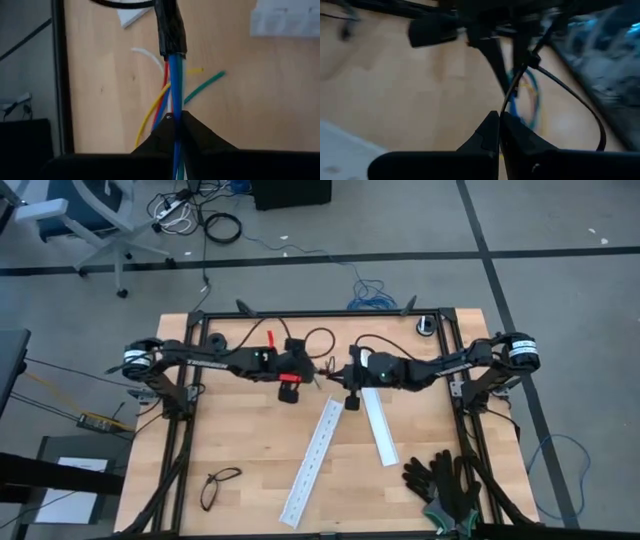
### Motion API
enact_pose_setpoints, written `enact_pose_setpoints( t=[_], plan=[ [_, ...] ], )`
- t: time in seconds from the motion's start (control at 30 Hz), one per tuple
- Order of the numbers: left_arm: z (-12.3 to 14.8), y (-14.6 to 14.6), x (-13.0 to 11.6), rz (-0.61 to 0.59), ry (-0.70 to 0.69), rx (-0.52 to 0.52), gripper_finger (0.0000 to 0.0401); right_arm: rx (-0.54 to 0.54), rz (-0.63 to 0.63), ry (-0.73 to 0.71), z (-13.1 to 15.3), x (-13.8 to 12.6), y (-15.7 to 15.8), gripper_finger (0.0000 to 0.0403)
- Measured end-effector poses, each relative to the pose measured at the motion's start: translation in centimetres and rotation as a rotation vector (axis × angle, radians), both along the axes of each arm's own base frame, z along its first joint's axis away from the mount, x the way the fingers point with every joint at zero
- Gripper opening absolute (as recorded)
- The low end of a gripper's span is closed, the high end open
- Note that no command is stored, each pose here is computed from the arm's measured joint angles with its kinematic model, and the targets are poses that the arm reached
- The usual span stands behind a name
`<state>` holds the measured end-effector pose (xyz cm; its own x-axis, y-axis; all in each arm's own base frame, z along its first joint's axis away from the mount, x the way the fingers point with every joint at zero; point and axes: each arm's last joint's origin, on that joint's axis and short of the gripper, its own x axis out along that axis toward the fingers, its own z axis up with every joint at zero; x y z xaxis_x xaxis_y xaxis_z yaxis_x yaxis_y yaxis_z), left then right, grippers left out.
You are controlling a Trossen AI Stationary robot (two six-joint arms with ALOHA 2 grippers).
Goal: Ziptie cables
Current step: Wrap the cable wire in the zip tie
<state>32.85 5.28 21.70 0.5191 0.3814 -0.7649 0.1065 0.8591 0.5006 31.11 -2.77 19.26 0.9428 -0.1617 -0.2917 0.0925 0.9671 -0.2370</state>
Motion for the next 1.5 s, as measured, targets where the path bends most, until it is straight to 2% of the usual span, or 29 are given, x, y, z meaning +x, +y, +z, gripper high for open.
enact_pose_setpoints(
  t=[0.17, 0.3, 0.53, 0.77, 1.07, 1.4, 1.5],
  plan=[
    [1.5, 0.2, 1.2, -0.027, -0.125, -0.02, 0.0001, 0.058, -0.001, 0.017, -0.2, -0.1, -0.5, 0.0],
    [2.1, 0.1, 1.6, -0.034, -0.154, -0.018, 0.0001, 0.084, -0.004, 0.016, -0.3, -0.1, -0.5, 0.0],
    [2.7, -0.1, 2.2, -0.096, -0.242, -0.072, 0.0, 0.101, -0.023, 0.001, -0.2, -0.1, -0.5, 0.0003],
    [2.3, 0.0, 2.4, -0.094, -0.238, -0.076, 0.0, 0.121, -0.028, -0.001, -0.2, -0.1, -0.5, 0.0029],
    [-0.5, 0.1, 3.3, -0.089, -0.15, -0.093, 0.0, 0.098, -0.011, 0.001, 0.0, -0.1, -0.2, 0.0074],
    [-0.7, 0.7, 3.2, -0.065, -0.141, -0.082, 0.0, 0.088, -0.005, -0.043, 2.5, -1.4, 0.0, 0.0087],
    [-0.6, 0.9, 3.2, -0.059, -0.147, -0.08, 0.0, 0.047, -0.012, 0.038, 2.4, -2.1, -0.1, 0.0086]
  ],
)
